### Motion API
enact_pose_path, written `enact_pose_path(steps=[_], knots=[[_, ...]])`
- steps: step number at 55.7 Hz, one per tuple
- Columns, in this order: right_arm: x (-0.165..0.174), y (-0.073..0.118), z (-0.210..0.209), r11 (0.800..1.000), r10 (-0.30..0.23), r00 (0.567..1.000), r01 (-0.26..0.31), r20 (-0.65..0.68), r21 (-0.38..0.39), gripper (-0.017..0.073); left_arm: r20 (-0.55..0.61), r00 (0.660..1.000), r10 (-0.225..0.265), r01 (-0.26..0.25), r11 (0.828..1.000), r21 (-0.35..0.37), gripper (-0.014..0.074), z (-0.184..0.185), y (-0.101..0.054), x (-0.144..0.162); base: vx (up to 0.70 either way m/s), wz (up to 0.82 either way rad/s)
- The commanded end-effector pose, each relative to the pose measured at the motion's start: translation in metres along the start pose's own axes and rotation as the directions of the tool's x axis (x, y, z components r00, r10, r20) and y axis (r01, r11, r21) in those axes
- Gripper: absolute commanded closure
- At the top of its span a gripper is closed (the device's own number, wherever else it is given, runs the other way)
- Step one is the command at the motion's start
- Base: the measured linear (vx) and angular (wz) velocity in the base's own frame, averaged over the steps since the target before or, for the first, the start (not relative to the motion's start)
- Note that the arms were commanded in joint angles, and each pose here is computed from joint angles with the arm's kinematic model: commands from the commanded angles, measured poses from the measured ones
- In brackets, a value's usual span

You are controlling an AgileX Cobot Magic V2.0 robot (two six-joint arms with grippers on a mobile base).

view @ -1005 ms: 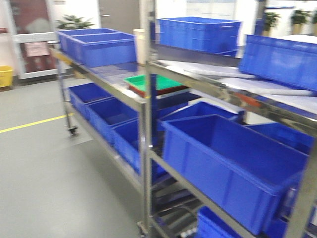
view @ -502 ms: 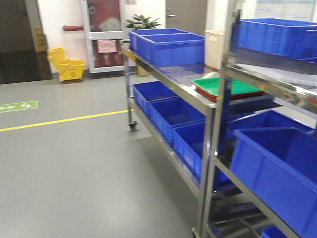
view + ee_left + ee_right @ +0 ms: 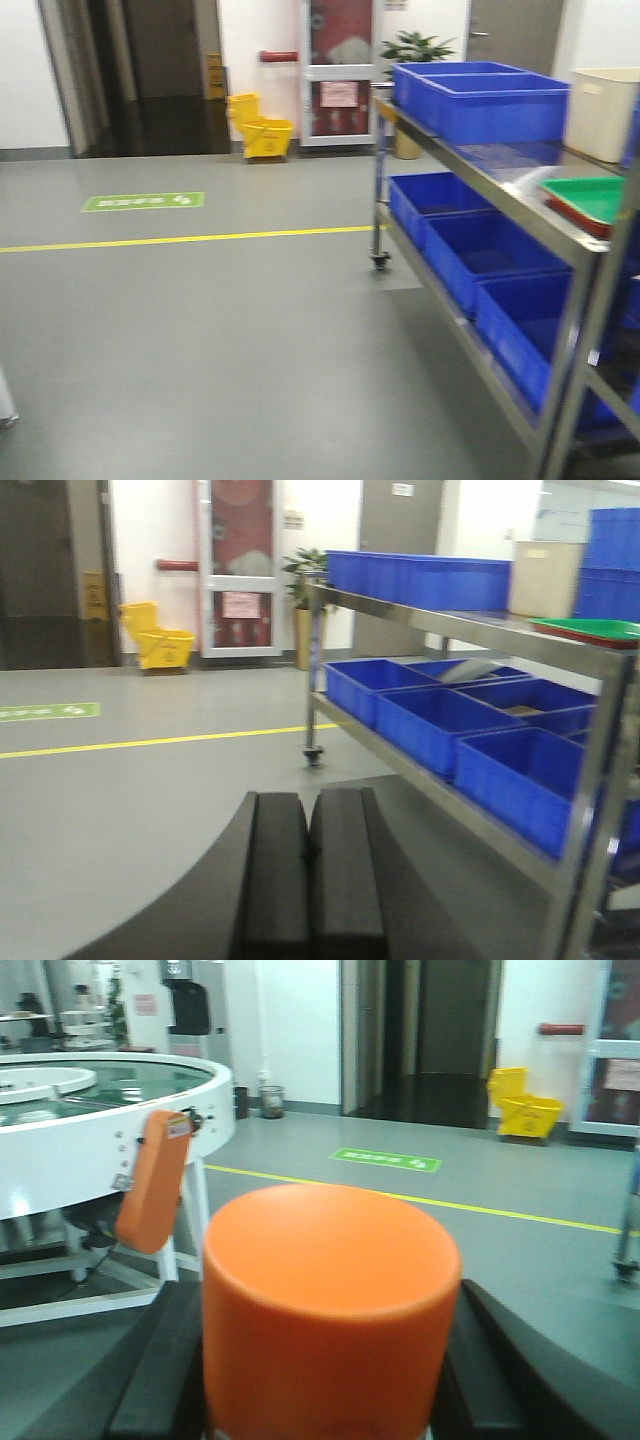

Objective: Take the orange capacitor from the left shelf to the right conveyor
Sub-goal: 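Drive the base to the green conveyor holding the cylinder in the right gripper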

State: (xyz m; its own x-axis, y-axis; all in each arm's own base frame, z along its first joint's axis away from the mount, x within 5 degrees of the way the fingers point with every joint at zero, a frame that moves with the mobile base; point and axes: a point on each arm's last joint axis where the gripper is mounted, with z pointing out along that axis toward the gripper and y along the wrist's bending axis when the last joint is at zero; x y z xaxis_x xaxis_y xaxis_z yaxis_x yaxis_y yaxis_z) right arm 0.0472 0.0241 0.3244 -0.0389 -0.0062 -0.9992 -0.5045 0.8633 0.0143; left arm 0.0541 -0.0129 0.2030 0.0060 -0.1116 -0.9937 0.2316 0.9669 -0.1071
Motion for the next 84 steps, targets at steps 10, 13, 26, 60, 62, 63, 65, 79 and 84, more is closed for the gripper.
enact_pose_path(steps=[10, 13, 26, 60, 62, 63, 65, 79, 84], knots=[[-0.0161, 0.0012, -0.0016, 1.0, -0.019, 0.994, 0.02, 0.103, -0.011, 0.0567, 0.115, 0.993, -0.012, 0.01, 1.0, 0.017, 0.06, -0.0022, -0.002, -0.0177, 0.18, 0.6], [-0.0161, 0.0012, -0.0016, 1.0, -0.019, 0.994, 0.02, 0.103, -0.011, 0.0567, 0.115, 0.993, -0.012, 0.01, 1.0, 0.017, 0.06, -0.0022, -0.002, -0.0177, 0.19, 0.66], [-0.0158, 0.0011, -0.0016, 1.0, -0.019, 0.995, 0.02, 0.101, -0.01, 0.0567, 0.115, 0.993, -0.012, 0.01, 1.0, 0.017, 0.06, -0.0022, -0.002, -0.0177, 0.21, 0.71], [-0.0158, 0.0011, -0.0019, 1.0, -0.019, 0.995, 0.02, 0.101, -0.01, 0.0567, 0.113, 0.993, -0.012, 0.01, 1.0, 0.017, 0.06, -0.0021, -0.002, -0.0176, 0.26, 0.58], [-0.0158, 0.0011, -0.0019, 1.0, -0.019, 0.995, 0.02, 0.101, -0.01, 0.0567, 0.113, 0.993, -0.012, 0.01, 1.0, 0.017, 0.06, -0.0021, -0.002, -0.0176, 0.31, 0.39], [-0.0158, 0.0011, -0.0019, 1.0, -0.019, 0.995, 0.02, 0.101, -0.01, 0.0567, 0.113, 0.993, -0.012, 0.01, 1.0, 0.017, 0.06, -0.0021, -0.002, -0.0176, 0.31, 0.37], [-0.0159, 0.0011, -0.002, 1.0, -0.019, 0.995, 0.02, 0.102, -0.01, 0.0567, 0.113, 0.993, -0.012, 0.01, 1.0, 0.017, 0.06, -0.0021, -0.002, -0.0176, 0.31, 0.35], [-0.016, 0.0011, -0.002, 1.0, -0.019, 0.994, 0.02, 0.103, -0.01, 0.0567, 0.113, 0.993, -0.012, 0.01, 1.0, 0.017, 0.06, -0.0021, -0.002, -0.0176, 0.33, 0.29], [-0.016, 0.0011, -0.002, 1.0, -0.019, 0.994, 0.02, 0.103, -0.01, 0.0567, 0.113, 0.993, -0.012, 0.01, 1.0, 0.017, 0.06, -0.0021, -0.002, -0.0176, 0.37, 0.27]])
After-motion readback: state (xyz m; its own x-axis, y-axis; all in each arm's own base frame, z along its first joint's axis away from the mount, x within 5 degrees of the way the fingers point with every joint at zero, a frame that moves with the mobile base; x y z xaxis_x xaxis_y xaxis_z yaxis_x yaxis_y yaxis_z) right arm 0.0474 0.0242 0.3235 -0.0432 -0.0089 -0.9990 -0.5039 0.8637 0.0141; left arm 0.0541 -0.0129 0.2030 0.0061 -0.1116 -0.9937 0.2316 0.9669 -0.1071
